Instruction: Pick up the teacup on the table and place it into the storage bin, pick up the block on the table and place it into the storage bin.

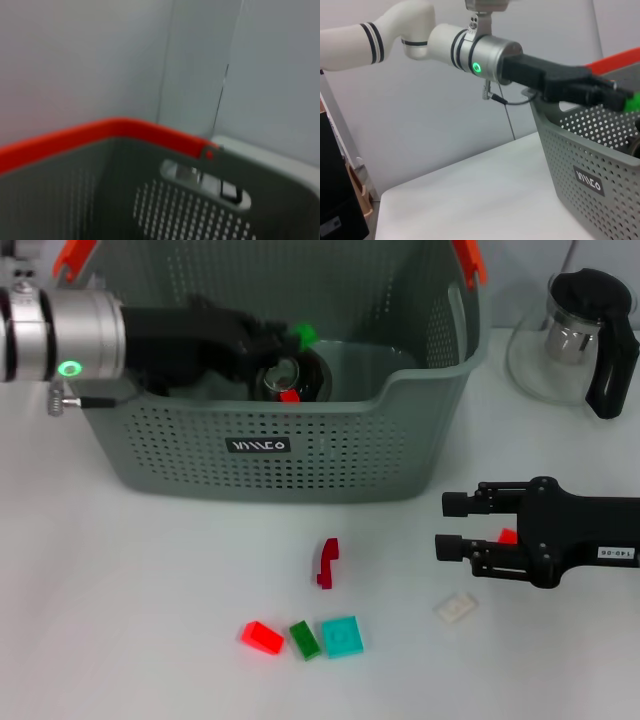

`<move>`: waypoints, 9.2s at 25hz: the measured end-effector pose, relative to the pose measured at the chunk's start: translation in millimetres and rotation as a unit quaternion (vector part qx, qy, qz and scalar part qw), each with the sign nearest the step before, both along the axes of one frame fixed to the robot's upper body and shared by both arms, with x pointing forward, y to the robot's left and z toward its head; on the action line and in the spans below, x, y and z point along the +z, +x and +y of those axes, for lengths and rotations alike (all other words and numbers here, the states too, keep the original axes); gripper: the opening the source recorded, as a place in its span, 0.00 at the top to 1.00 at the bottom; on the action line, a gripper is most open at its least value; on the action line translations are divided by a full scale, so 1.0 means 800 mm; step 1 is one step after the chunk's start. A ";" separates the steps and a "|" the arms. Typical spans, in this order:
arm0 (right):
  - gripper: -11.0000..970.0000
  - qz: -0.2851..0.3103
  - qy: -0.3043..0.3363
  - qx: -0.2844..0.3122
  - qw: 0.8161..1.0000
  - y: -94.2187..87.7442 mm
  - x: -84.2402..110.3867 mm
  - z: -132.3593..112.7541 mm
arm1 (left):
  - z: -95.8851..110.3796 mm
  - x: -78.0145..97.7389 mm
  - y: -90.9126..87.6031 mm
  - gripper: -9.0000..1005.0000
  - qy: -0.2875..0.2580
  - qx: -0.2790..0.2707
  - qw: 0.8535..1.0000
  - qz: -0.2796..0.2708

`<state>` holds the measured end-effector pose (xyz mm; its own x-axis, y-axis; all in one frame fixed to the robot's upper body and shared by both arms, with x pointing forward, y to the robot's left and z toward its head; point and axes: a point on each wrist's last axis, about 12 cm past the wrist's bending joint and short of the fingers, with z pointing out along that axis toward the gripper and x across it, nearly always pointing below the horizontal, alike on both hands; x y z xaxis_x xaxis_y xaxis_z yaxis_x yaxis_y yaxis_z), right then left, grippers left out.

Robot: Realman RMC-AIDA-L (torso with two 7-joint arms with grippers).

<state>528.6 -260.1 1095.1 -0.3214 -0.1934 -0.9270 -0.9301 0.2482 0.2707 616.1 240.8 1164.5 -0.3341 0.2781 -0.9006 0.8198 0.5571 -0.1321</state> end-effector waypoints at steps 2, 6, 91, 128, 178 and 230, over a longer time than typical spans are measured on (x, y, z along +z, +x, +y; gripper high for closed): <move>0.38 0.000 0.000 0.000 1.000 0.000 0.000 0.001 | -0.006 -0.003 0.004 0.79 0.015 0.010 1.000 0.017; 0.38 0.001 0.001 0.001 1.000 0.001 0.000 0.001 | -0.013 -0.007 0.014 0.79 0.038 0.046 0.997 0.049; 0.39 0.003 -0.001 0.000 1.000 0.001 0.000 0.000 | 0.038 -0.195 -0.181 0.55 0.050 -0.143 0.988 -0.016; 0.38 0.002 -0.001 0.003 1.000 0.001 0.000 0.002 | 0.055 -0.016 -0.078 0.77 -0.338 -0.009 0.933 -0.126; 0.38 -0.005 0.000 -0.001 1.000 0.006 0.004 0.003 | 0.051 -0.033 -0.121 0.34 -0.208 -0.081 0.973 -0.062; 0.38 0.006 -0.004 -0.011 1.000 0.008 0.003 -0.001 | -0.005 -0.211 -0.179 0.35 0.037 -0.157 0.985 -0.062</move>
<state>534.7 -260.9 1097.3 -0.3369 -0.1932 -0.9215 -0.9212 0.2701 0.2801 473.3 236.7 995.7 -0.1100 0.4168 -0.9023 0.9608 0.2770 0.0108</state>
